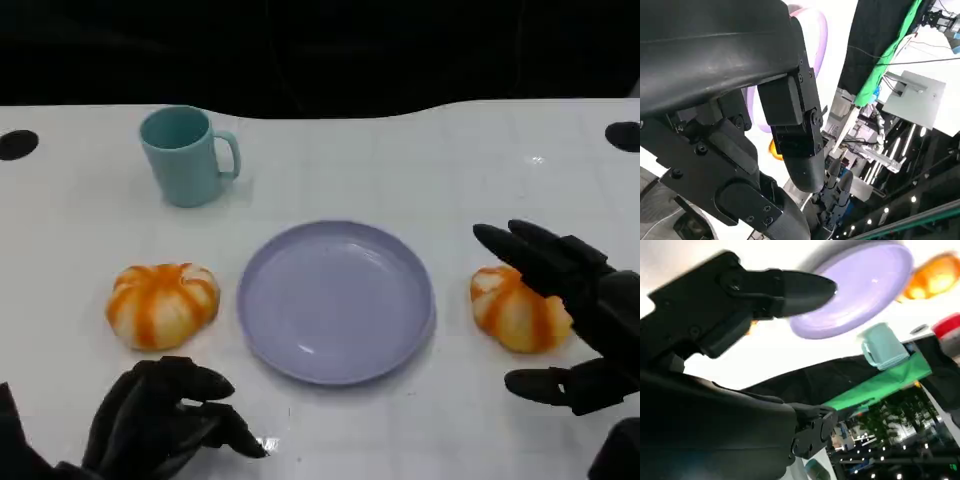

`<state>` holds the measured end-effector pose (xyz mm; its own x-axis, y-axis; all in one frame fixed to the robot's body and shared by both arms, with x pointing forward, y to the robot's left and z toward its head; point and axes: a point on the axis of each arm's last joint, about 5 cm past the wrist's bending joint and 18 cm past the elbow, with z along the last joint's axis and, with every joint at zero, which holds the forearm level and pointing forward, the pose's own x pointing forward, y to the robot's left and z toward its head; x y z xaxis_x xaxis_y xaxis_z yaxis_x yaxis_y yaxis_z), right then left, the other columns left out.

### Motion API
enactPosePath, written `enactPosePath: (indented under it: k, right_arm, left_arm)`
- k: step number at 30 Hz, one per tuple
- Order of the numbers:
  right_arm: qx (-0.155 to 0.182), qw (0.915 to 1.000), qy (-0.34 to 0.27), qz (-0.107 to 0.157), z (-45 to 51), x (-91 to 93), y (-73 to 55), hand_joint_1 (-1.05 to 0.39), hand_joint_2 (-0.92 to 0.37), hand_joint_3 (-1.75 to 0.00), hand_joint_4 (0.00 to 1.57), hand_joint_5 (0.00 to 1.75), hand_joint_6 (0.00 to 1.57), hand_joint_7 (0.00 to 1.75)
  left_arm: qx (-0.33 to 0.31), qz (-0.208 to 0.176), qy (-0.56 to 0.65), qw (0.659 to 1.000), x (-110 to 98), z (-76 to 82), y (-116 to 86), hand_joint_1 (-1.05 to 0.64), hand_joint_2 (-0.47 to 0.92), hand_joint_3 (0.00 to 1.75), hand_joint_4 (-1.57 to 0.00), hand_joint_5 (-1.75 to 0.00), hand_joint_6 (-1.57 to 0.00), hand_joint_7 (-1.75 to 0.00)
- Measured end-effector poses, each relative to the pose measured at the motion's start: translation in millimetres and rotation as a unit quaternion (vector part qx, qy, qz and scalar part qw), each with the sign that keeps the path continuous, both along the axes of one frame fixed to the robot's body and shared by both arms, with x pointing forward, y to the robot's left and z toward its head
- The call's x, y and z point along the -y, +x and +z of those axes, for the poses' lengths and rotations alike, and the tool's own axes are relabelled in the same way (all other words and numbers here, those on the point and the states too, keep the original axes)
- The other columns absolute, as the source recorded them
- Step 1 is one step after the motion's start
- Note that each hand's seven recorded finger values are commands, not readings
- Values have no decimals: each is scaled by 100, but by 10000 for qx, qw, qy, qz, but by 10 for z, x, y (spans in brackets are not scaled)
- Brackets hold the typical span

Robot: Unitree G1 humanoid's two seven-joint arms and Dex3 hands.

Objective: Grasp the bread from the table and place it into the plate.

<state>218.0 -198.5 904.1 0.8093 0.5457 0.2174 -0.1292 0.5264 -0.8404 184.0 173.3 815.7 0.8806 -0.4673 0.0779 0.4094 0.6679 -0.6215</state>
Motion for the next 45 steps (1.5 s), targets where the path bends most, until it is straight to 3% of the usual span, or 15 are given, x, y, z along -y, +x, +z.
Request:
enactPosePath:
  k: [5, 16, 25, 33, 36, 37, 40, 45]
  right_arm:
    - [6, 9980, -629, -101, 61, -20, 14, -24, 11, -142, 0, 0, 0, 0]
    - [25, 9912, -1324, -46, 62, -107, 147, -32, 11, -134, 0, 0, 3, 7]
    - [-53, 9848, -1736, -17, -21, -187, 303, -41, 7, -127, 0, 0, 0, 22]
    - [-191, 9797, -1993, -90, -63, -213, 449, -37, 7, -127, 3, 4, 0, 35]
    - [-282, 9779, -2070, -127, -112, -206, 471, -38, 9, -125, 5, 8, 0, 39]
    - [-302, 9770, -2104, -141, -127, -202, 482, -40, 9, -125, 2, 20, 0, 40]
    - [-354, 9748, -2198, -160, -161, -198, 516, -42, 8, -123, 0, 32, 0, 43]
    - [-472, 9715, -2317, -168, -214, -195, 558, -45, 5, -119, 0, 41, 0, 43]
  left_arm:
    - [-1, 2, 2, 10000, 10, 6, 12, -93, 57, 0, -157, -42, -157, -16]
    - [-4, 20, 2, 10000, 28, 10, 20, -93, 58, 0, -157, -43, -157, -16]
    - [18, 52, 11, 10000, 30, 13, 24, -92, 58, 0, -157, -43, -157, -16]
    - [13, 57, 4, 10000, 34, 13, 24, -93, 57, 0, -157, -43, -157, -17]
    - [15, 56, 5, 10000, 34, 14, 24, -93, 57, 0, -157, -43, -157, -17]
    - [14, 58, 6, 10000, 33, 14, 23, -93, 57, 0, -157, -43, -157, -17]
    - [20, 61, 6, 10000, 33, 16, 22, -93, 57, 0, -157, -43, -157, -17]
    - [10, 62, 3, 10000, 34, 13, 17, -94, 57, 0, -157, -43, -157, -17]
